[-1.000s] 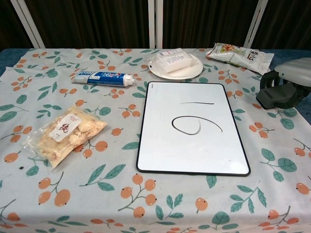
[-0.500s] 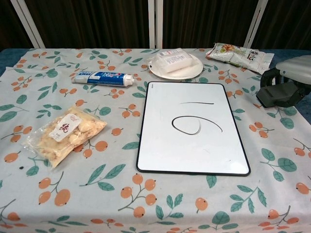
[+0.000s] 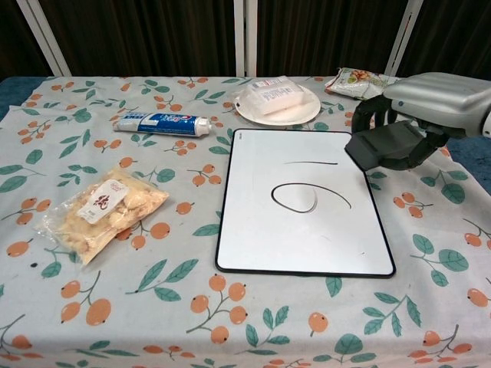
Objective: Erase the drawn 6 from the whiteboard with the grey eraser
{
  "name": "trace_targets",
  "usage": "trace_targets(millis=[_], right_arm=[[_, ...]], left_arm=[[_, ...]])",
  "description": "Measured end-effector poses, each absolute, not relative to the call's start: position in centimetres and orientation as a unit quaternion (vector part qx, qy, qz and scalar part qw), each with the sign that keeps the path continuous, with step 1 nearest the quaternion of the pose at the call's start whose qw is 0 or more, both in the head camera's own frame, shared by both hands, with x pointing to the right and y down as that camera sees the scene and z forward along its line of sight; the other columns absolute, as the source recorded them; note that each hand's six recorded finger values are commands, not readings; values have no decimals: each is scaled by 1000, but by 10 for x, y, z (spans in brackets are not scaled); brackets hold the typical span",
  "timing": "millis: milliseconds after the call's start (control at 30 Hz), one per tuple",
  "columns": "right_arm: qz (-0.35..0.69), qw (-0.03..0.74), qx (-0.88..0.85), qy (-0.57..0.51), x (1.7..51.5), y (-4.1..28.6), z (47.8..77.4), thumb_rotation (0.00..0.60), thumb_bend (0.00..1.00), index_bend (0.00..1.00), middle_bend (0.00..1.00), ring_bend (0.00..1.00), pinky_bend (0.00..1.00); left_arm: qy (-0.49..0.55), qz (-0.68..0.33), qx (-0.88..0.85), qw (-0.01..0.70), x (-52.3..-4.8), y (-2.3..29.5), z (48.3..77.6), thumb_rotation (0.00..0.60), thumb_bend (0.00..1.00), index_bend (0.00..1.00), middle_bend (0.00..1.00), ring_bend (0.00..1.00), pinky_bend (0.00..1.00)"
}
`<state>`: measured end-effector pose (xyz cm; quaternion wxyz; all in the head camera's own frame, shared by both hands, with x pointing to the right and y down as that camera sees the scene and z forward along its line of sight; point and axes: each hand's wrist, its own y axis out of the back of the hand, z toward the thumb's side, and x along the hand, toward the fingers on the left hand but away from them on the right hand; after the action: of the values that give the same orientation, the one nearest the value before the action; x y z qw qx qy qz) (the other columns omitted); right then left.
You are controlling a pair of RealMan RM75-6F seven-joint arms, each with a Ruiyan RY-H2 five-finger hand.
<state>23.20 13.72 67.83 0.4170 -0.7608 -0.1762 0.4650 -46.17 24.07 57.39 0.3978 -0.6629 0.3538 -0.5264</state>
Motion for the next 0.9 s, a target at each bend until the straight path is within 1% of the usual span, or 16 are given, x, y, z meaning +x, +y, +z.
trace_targets(millis=[133, 233, 433, 667, 900], right_arm=[[446, 432, -773, -132, 205, 162, 678, 600, 295, 642, 579, 492, 568], [445, 427, -780, -105, 198, 179, 683, 600, 295, 642, 580, 492, 569], [445, 420, -787, -83, 192, 196, 685, 600, 296, 646, 583, 495, 572], [446, 423, -785, -74, 184, 199, 694, 600, 296, 647, 586, 496, 574], [445, 424, -785, -75, 168, 192, 703, 600, 297, 650, 588, 496, 574]], left_arm=[[358, -530, -659, 395, -468, 242, 572, 424, 79, 102, 95, 71, 162], [361, -532, -657, 394, -473, 243, 571, 421, 79, 102, 96, 71, 162], [365, -532, -657, 390, -478, 244, 572, 420, 79, 102, 95, 71, 162], [365, -527, -659, 393, -476, 243, 571, 425, 79, 102, 95, 71, 162], [367, -530, -657, 392, -479, 244, 570, 422, 79, 102, 95, 71, 162]])
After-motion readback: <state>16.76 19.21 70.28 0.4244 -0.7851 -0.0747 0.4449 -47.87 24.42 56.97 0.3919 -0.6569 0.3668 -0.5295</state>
